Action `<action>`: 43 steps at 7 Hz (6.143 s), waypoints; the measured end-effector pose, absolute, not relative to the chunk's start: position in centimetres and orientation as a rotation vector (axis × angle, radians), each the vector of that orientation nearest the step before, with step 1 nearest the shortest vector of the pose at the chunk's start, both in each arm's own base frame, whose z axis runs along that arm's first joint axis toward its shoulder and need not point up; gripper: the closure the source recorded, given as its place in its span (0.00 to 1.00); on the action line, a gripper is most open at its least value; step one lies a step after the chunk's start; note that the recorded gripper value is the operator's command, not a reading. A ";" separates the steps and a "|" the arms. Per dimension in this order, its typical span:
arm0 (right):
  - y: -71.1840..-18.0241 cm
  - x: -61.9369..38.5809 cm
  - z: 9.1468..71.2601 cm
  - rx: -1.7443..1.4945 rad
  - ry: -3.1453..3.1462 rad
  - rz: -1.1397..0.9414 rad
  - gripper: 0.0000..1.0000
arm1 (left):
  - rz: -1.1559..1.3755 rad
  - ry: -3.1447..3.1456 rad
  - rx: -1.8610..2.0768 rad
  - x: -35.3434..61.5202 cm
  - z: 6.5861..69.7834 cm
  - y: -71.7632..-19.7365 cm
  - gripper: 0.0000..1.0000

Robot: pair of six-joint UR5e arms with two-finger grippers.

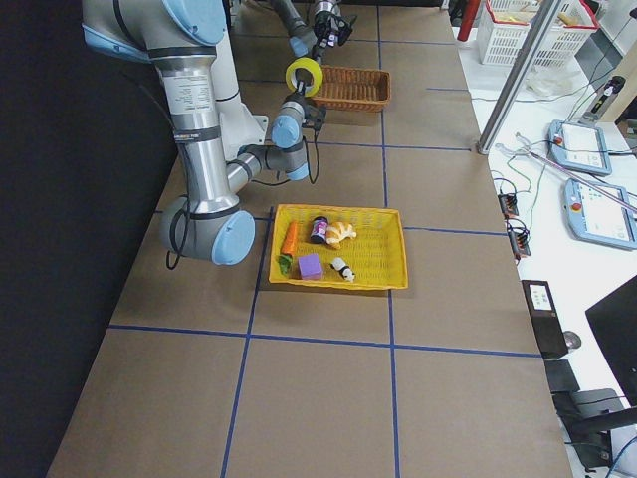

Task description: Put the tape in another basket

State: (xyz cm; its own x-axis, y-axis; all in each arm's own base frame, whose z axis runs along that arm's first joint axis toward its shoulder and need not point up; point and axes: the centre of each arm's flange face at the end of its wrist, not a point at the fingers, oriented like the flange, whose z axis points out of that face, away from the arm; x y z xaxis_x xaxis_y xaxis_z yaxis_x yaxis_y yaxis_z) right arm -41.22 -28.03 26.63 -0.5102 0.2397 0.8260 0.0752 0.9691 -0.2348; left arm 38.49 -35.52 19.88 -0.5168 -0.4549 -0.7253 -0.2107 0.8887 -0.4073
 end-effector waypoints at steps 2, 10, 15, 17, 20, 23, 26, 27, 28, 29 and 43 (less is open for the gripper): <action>-27.1 -42.1 26.1 -0.244 -2.110 0.188 1.00 | -0.340 2.150 -0.507 40.0 19.1 -34.0 0.00; -26.0 -44.0 26.0 -0.259 -2.111 0.216 1.00 | -0.366 2.203 -0.563 42.7 17.1 -30.8 0.00; -25.9 -44.5 25.1 -0.261 -2.128 0.210 0.01 | -0.367 2.205 -0.559 42.9 17.1 -30.7 0.94; -25.9 -44.5 25.1 -0.257 -2.129 0.212 0.00 | -0.368 2.198 -0.554 42.9 17.4 -30.7 1.00; -26.0 -44.5 25.2 -0.253 -2.130 0.219 0.00 | -0.362 2.202 -0.556 42.7 17.2 -30.6 1.00; -26.2 -44.3 25.3 -0.246 -2.128 0.221 0.00 | -0.358 2.209 -0.546 41.9 17.2 -30.8 1.00; -28.5 -43.0 26.0 -0.191 -2.096 0.223 0.00 | -0.312 2.135 -0.470 37.2 19.4 -34.3 1.00; -31.0 -41.6 26.3 -0.154 -2.038 0.209 0.00 | -0.313 2.082 -0.448 35.9 20.2 -36.0 1.00; -34.5 -39.5 26.8 -0.100 -1.949 0.189 0.00 | -0.333 2.005 -0.434 34.9 21.0 -38.0 1.00; -37.9 -37.1 27.4 -0.024 -1.850 0.171 0.00 | -0.345 1.920 -0.411 34.2 21.6 -39.7 1.00; -53.6 -16.1 34.0 0.150 -0.631 -0.220 0.00 | 0.046 0.914 0.138 36.9 28.9 -44.2 1.00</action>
State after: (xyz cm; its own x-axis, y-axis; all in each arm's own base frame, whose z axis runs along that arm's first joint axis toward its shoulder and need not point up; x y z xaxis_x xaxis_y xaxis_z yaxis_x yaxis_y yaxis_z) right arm -16.07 -53.59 34.00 0.7855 -0.2489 0.5666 0.1579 0.9659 0.2054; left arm 36.85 -44.20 28.91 0.6105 0.0989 -0.7858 0.0188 0.9901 0.1392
